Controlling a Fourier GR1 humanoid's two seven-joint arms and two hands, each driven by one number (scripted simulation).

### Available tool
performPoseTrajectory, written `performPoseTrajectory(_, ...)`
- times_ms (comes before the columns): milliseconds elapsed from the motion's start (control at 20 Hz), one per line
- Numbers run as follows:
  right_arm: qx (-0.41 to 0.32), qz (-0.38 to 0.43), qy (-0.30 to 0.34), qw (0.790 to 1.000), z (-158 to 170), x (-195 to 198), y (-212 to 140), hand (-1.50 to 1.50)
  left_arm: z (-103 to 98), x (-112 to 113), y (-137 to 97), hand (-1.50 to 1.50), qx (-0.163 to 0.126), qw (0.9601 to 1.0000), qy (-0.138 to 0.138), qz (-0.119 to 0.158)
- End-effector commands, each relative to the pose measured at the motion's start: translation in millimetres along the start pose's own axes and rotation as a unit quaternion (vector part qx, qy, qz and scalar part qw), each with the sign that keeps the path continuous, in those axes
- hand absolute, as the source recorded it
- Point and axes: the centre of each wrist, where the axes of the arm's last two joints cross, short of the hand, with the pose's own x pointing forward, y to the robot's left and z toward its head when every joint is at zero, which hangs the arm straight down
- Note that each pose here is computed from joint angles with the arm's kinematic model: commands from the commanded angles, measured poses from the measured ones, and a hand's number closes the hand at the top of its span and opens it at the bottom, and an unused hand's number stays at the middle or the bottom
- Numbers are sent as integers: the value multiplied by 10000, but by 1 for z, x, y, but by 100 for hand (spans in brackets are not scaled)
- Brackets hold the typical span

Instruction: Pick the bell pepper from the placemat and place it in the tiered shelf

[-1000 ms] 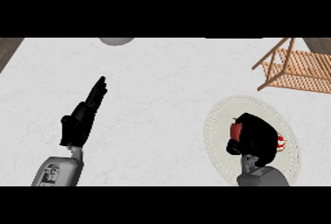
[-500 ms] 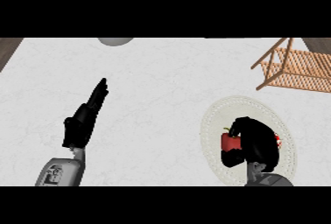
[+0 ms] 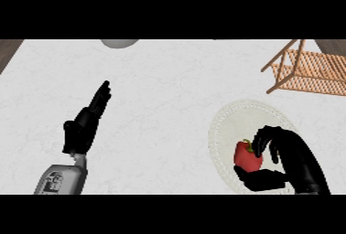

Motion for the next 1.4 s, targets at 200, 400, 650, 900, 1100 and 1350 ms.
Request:
performPoseTrajectory(200,-1116,-1078,-772,9849,43,14,-78,150,-7,4,-1,0,-36,10000,-23,15)
performPoseTrajectory(400,-1577,-1371,-617,9760,62,20,-105,150,-2,-1,14,0,-44,10000,13,16)
performPoseTrajectory(650,-2428,-896,-387,9651,66,40,-146,150,9,-5,-17,0,-14,10000,-22,-82)
performPoseTrajectory(900,-2902,-1009,-340,9510,66,40,-193,150,-1,7,-15,0,-143,9999,-7,3)
performPoseTrajectory(1100,-3450,-797,-187,9350,64,53,-229,150,-13,9,9,0,-159,9999,-24,14)
performPoseTrajectory(1350,-3643,-829,-53,9276,34,47,-243,150,-20,-8,-10,0,-43,10000,-36,-13)
